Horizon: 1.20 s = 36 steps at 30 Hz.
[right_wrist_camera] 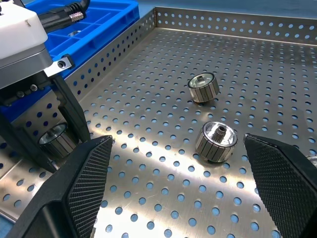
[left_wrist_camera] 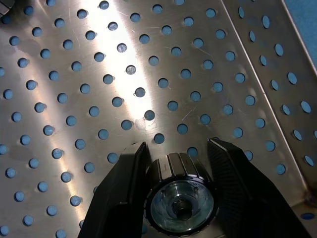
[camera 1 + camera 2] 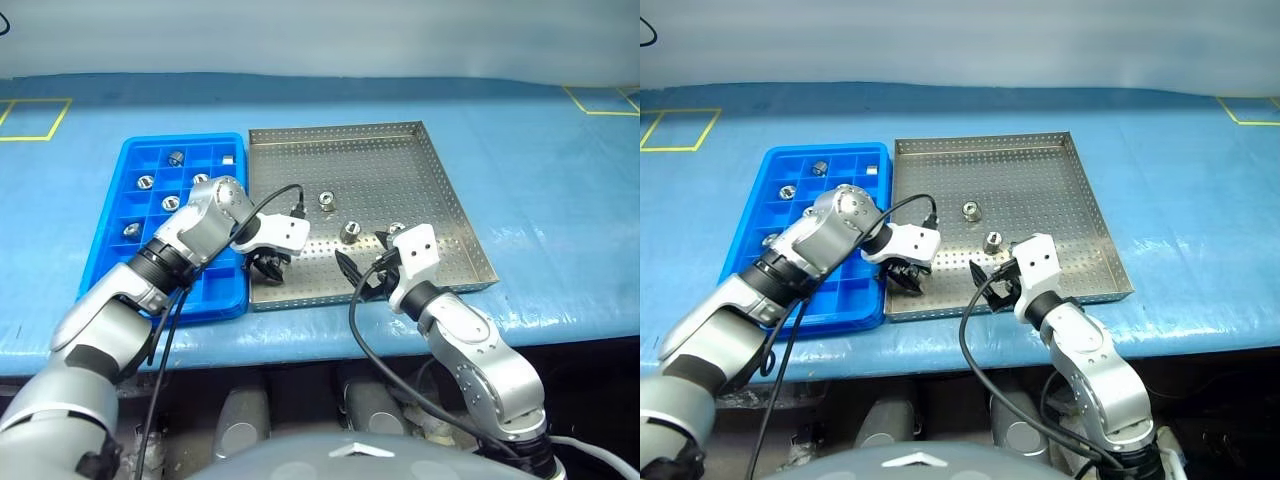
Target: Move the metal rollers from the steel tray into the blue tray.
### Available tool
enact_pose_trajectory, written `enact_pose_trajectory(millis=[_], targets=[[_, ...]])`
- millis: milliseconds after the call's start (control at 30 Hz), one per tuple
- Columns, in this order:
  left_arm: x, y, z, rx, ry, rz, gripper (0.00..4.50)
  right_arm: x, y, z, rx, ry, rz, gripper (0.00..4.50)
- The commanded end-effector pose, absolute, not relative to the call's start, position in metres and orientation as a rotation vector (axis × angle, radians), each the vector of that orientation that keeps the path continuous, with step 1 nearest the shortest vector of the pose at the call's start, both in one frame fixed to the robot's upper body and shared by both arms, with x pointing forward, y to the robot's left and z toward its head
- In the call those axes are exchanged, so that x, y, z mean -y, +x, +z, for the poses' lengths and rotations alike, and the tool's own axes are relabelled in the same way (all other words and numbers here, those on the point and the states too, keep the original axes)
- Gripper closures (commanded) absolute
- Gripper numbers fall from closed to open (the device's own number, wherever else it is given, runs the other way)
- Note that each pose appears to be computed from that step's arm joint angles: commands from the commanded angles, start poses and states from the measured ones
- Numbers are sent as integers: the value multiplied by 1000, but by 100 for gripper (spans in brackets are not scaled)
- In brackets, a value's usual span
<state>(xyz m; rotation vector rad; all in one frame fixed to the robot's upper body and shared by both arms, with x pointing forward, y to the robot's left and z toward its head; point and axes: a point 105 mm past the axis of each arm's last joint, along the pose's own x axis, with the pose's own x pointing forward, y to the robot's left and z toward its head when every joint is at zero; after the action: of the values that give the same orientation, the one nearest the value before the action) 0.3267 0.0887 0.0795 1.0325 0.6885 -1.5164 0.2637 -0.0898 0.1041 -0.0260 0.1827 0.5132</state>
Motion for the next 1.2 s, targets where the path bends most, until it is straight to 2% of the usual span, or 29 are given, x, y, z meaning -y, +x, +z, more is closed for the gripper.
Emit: enact_pose_trajectory(millis=[33, 167, 300, 400, 533, 800, 1000, 1200], targets=[[-79, 345, 113, -519, 946, -1393, 278, 88, 265, 116, -127, -31, 521, 0], [-89, 362, 138, -410, 857, -1207, 278, 87, 264, 116, -127, -29, 526, 0], [-115, 372, 157, -335, 793, -968, 278, 84, 263, 116, -130, -32, 546, 0], [-149, 372, 169, -290, 710, -710, 278, 75, 265, 119, -120, -33, 593, 0], [-183, 356, 171, -269, 605, -466, 278, 56, 263, 125, -98, -44, 710, 0], [-225, 300, 152, -310, 455, -114, 278, 21, 263, 127, -65, -96, 933, 0], [-248, 268, 134, -365, 432, 72, 278, 4, 262, 124, -68, -101, 1032, 0], [-260, 251, 126, -388, 416, 170, 278, -6, 255, 120, -68, -104, 1115, 0]])
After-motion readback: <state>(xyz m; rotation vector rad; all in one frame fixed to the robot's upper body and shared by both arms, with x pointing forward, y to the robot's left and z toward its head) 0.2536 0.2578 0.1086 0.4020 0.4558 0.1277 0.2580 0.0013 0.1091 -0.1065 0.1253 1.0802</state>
